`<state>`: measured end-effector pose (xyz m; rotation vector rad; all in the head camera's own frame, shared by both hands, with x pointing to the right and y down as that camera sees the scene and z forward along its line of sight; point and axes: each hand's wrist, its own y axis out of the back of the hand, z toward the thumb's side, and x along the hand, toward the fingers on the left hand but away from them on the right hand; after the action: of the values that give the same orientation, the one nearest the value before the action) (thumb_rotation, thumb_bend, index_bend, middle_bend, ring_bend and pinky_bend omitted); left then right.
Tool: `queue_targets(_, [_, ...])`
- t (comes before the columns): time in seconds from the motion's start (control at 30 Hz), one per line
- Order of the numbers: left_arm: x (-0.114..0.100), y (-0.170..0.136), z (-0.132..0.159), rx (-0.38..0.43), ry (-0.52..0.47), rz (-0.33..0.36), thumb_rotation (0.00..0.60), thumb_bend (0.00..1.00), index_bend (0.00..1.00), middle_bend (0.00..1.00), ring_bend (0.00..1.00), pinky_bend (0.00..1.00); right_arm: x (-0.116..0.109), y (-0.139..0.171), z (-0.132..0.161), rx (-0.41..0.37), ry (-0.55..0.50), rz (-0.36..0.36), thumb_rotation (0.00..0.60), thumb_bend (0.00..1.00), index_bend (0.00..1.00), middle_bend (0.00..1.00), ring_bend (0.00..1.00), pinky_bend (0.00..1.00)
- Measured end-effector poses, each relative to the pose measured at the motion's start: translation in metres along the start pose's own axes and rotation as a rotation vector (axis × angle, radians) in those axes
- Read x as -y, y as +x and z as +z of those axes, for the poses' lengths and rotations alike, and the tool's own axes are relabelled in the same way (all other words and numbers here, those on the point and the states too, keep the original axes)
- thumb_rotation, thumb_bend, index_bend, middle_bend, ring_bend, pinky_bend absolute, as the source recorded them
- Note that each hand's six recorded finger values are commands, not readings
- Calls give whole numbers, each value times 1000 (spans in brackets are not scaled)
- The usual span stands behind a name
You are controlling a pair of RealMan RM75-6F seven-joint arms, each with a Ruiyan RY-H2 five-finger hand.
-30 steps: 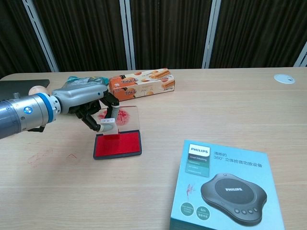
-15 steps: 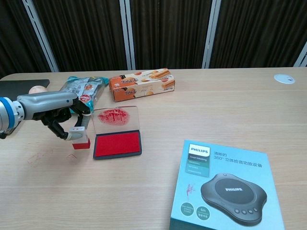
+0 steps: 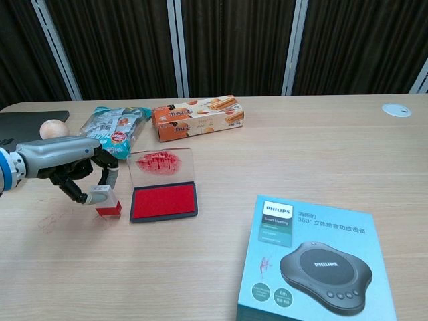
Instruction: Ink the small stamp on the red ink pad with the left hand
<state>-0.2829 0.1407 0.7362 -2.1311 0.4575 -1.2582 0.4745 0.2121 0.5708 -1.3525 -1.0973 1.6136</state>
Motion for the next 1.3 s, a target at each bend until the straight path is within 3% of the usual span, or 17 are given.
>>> queue_targets(0.23, [8, 1, -2, -3, 1, -11, 600, 449, 534, 502, 860, 902, 0, 0, -1, 3, -1, 1, 600, 0, 0, 0, 0, 0])
queue_targets(0.5, [12, 0, -4, -3, 9, -14, 600, 298, 445, 452, 859, 901, 1, 0, -1, 4, 2, 2, 600, 0, 0, 0, 0, 0])
queue_targets(0.73, [7, -2, -4, 1, 6, 6, 600, 268, 413, 424, 852, 893, 0, 0, -1, 4, 0, 0, 600, 0, 0, 0, 0, 0])
queue_targets(1.13, [-45, -26, 0, 48, -19, 159, 600, 200, 392, 396, 831, 877, -8, 4, 4, -10, -22, -17, 600, 0, 0, 0, 0, 0])
queue_targets(1.23, [-64, -40, 0, 55, -20, 215, 600, 98, 353, 327, 765, 826, -12, 5, 8, -20, -32, -27, 600, 0, 0, 0, 0, 0])
queue_targets(1.3, [-77, -52, -2, 52, -15, 256, 600, 18, 276, 215, 635, 694, -15, 7, 10, -26, -40, -34, 600, 0, 0, 0, 0, 0])
